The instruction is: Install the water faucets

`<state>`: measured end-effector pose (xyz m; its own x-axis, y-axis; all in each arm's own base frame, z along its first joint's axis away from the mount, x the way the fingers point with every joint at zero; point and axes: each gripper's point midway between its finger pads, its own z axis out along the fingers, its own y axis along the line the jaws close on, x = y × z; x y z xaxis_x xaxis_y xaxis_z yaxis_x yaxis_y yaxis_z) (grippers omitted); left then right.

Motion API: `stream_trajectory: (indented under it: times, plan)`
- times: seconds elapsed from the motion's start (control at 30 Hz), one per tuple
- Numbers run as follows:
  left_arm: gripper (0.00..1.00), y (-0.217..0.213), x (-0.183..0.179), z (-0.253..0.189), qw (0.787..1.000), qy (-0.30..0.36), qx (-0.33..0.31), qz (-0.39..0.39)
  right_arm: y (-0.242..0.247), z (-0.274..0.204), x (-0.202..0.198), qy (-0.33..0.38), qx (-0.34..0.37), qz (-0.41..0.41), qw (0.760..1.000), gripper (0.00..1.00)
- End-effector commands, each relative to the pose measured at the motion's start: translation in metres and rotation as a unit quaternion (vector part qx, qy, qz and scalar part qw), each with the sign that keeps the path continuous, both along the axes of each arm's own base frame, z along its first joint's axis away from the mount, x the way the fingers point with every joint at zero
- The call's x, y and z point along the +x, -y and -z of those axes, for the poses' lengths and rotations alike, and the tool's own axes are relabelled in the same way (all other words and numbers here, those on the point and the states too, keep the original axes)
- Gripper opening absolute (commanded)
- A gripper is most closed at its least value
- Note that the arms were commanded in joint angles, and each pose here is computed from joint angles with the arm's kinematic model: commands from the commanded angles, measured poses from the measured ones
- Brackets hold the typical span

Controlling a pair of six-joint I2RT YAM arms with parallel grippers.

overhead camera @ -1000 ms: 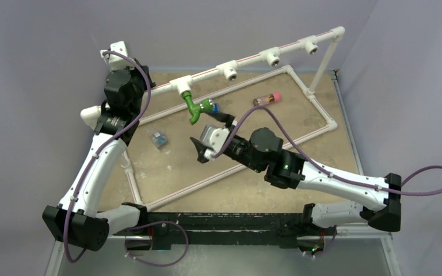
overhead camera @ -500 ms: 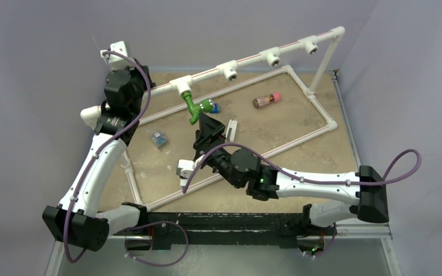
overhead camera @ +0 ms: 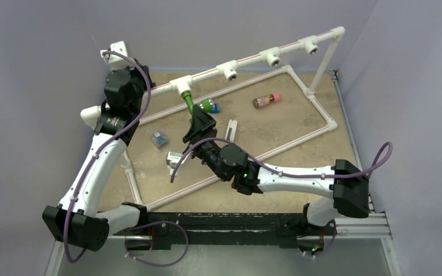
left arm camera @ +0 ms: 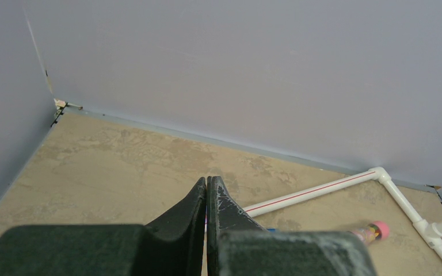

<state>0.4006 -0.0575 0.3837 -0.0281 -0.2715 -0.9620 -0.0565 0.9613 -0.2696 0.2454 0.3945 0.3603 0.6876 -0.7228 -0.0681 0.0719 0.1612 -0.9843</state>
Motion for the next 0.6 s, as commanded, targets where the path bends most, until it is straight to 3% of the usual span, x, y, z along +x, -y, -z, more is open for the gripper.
stream_trajectory:
  times: [0.0,0.2,0.3,0.57]
  plan:
    - [0.0,0.007,-0.016,0.091,0.988,-0.152,0.031,0.024,0.014,-0.053,0.009,0.033,0.077,0.018,0.996,0.76]
    - [0.0,0.008,-0.015,0.09,0.987,-0.152,0.031,0.025,0.013,-0.056,0.021,0.026,0.091,0.025,0.995,0.65]
    - [0.0,0.008,-0.015,0.091,0.987,-0.153,0.032,0.025,0.011,-0.054,0.023,0.021,0.096,0.024,0.995,0.54]
    - [0.0,0.008,-0.014,0.092,0.987,-0.155,0.032,0.024,0.018,-0.048,0.028,0.012,0.118,0.052,0.992,0.1]
